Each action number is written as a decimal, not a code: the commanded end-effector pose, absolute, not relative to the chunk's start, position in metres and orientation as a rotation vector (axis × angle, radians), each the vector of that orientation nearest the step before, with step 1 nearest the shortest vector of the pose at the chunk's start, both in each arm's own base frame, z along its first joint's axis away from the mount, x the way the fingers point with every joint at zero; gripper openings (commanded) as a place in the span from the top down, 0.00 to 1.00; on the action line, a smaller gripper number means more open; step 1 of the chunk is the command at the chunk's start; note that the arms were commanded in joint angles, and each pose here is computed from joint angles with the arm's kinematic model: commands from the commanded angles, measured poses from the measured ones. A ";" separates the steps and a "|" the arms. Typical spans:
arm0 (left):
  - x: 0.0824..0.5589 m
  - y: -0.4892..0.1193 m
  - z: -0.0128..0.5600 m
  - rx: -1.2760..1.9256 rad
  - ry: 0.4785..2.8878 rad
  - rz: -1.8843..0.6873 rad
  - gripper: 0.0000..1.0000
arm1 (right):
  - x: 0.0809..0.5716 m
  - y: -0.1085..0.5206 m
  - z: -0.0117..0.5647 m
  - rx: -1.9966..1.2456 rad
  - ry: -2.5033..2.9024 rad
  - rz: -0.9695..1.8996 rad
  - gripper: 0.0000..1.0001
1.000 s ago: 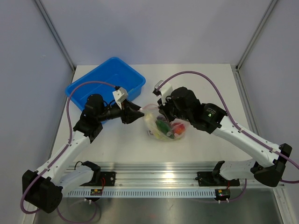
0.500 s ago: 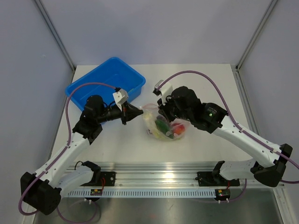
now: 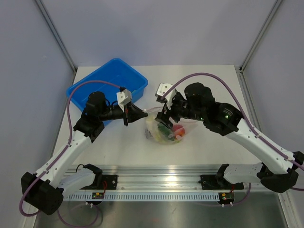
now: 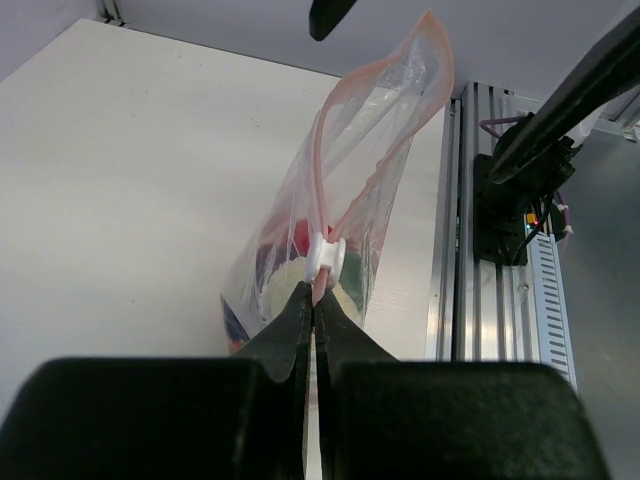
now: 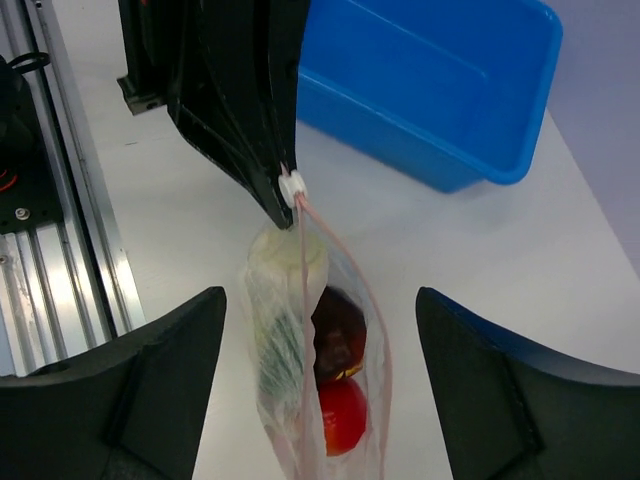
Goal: Place the food in the zip-top bag and seal the zipper
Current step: Zip the zipper food storage bag at the center of the board.
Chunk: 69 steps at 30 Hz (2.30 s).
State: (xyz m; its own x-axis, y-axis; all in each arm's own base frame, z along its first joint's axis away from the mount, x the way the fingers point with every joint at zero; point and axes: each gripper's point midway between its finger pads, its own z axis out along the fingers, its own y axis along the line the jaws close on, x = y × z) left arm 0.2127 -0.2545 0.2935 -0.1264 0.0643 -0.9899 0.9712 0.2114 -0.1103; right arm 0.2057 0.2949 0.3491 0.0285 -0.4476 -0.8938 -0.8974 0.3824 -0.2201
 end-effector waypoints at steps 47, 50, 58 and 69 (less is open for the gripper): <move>0.212 -0.255 0.313 1.108 1.357 -1.051 1.00 | 0.229 0.360 0.336 -1.434 1.524 0.746 0.88; 0.213 -0.255 0.313 1.106 1.358 -1.051 1.00 | 0.230 0.360 0.335 -1.424 1.528 0.744 1.00; 0.210 -0.259 0.320 1.158 1.341 -1.087 0.89 | 0.224 0.354 0.338 -1.423 1.515 0.768 1.00; 0.206 -0.259 0.321 1.184 1.327 -1.125 0.99 | 0.226 0.349 0.340 -1.400 1.519 0.774 1.00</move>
State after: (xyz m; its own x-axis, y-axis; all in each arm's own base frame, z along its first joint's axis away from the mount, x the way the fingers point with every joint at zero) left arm 0.2108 -0.2563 0.2950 -0.1156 0.1170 -0.9864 0.9839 0.1496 -0.0976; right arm 0.2237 0.3522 0.3227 0.0308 -0.4603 -0.8872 -0.9831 0.1462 -0.1099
